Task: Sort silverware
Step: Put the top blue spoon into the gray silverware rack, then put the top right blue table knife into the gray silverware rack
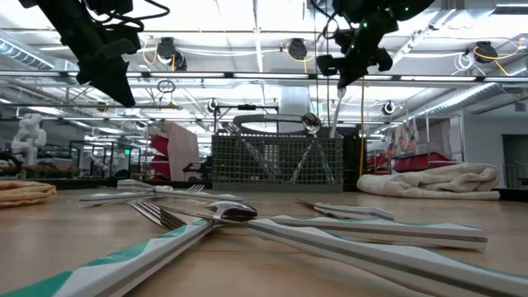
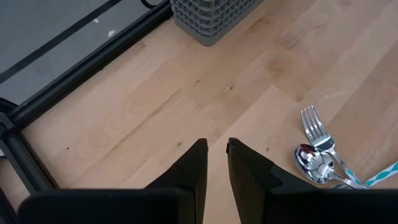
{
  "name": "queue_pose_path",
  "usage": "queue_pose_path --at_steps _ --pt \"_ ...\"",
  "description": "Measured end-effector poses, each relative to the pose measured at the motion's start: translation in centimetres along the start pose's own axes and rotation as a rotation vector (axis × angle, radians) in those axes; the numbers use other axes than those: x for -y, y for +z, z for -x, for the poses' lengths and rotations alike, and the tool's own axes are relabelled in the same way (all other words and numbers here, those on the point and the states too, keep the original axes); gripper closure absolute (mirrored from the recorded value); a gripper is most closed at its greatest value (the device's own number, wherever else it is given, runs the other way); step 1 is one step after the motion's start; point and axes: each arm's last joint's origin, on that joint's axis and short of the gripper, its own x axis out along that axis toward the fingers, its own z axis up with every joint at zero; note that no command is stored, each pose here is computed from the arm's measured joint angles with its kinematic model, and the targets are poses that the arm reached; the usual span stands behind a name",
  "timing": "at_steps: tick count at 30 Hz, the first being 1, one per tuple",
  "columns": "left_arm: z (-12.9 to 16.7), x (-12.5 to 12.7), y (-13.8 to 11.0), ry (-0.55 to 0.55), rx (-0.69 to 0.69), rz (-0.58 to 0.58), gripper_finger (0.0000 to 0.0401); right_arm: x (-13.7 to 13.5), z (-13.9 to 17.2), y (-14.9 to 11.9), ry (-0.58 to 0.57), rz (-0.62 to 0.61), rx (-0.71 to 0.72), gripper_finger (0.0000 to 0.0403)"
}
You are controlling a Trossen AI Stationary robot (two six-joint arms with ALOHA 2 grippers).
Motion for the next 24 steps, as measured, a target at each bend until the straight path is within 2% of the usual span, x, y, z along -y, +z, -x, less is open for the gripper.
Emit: queue_pose_path --at_steps 9,12,17,24 --pt "0.0 0.0 0.0 0.015 0.003 0.001 0.0331 -2.0 -2.3 -2.1 0.081 0.074 -0.103 0.0403" --pt "0.0 0.0 0.0 0.014 0.003 0.002 0.0331 -2.3 -2.5 -2.4 0.127 0.106 -0.118 0.0392" --pt "0.0 0.0 0.0 0.015 0.003 0.003 0.0331 -2.4 -2.6 -2.4 0.141 0.152 -0.118 0.0331" --pt "0.0 0.0 0.0 0.014 0.003 0.002 0.0331 -2.6 -1.6 -1.9 0.19 0.132 -0.087 0.0241"
